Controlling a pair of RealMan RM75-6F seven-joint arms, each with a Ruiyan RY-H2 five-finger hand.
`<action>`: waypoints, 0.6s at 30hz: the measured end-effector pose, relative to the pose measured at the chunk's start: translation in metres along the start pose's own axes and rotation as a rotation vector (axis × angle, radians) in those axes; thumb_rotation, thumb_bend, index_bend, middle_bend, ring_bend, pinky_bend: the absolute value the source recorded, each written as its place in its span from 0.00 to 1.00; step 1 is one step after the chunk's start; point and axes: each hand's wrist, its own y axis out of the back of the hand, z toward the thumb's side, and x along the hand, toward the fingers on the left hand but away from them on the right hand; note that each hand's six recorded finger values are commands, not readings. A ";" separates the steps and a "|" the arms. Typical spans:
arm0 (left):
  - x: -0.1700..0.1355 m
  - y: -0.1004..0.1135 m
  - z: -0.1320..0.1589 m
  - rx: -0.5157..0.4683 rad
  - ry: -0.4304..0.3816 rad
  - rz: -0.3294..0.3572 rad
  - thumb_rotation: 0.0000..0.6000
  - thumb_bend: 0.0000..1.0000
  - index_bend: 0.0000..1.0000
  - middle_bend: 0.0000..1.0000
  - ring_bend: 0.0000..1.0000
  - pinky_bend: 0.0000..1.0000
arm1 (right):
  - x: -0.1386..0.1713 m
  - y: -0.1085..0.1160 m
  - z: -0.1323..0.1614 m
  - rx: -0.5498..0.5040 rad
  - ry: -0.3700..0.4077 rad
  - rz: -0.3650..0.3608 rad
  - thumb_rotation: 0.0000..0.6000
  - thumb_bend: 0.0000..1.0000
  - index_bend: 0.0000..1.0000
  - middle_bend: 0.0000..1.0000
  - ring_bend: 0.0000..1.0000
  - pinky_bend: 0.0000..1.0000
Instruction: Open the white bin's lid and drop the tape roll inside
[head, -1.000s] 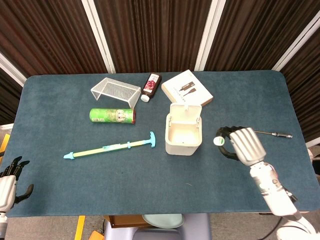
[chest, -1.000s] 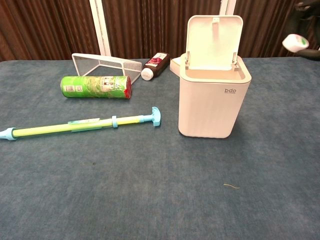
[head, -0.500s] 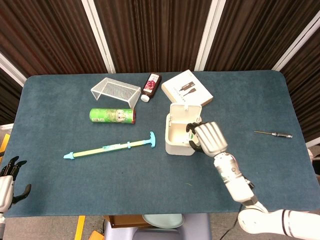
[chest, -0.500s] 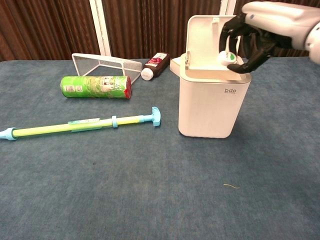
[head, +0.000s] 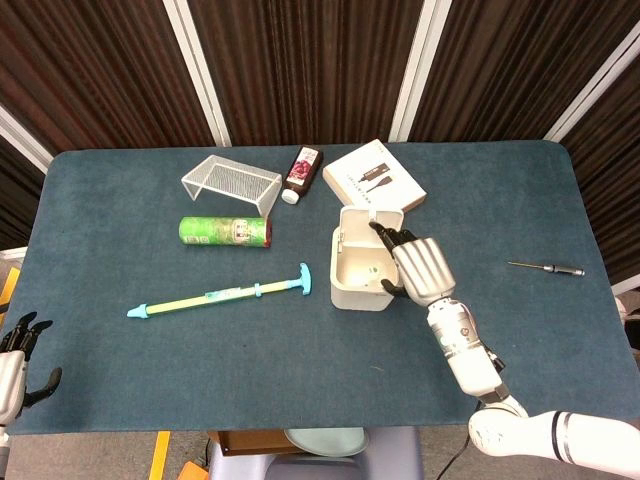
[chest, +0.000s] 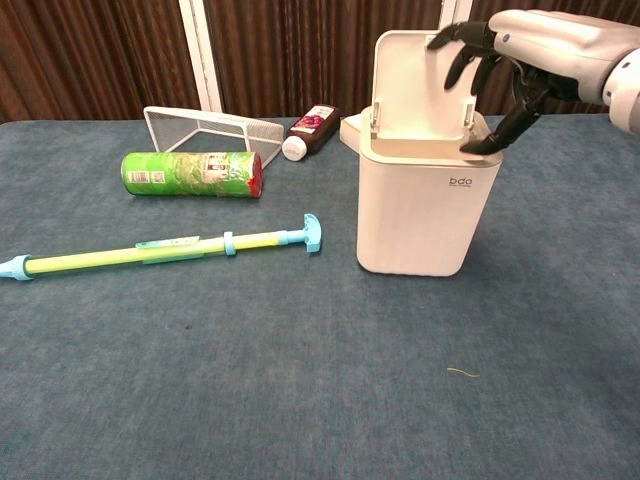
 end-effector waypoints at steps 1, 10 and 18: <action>0.000 0.000 0.000 0.001 -0.001 0.000 1.00 0.37 0.18 0.07 0.19 0.30 | 0.001 0.000 -0.001 -0.002 0.004 0.002 1.00 0.16 0.00 0.16 0.15 0.57; -0.001 0.000 0.000 -0.005 -0.001 0.001 1.00 0.37 0.18 0.08 0.20 0.30 | 0.042 0.009 -0.014 -0.048 0.007 -0.028 1.00 0.09 0.12 0.14 0.09 0.34; -0.001 0.001 0.002 0.000 -0.005 0.004 1.00 0.37 0.20 0.08 0.20 0.30 | 0.127 0.025 -0.066 -0.005 -0.117 -0.076 1.00 0.11 0.05 0.09 0.02 0.19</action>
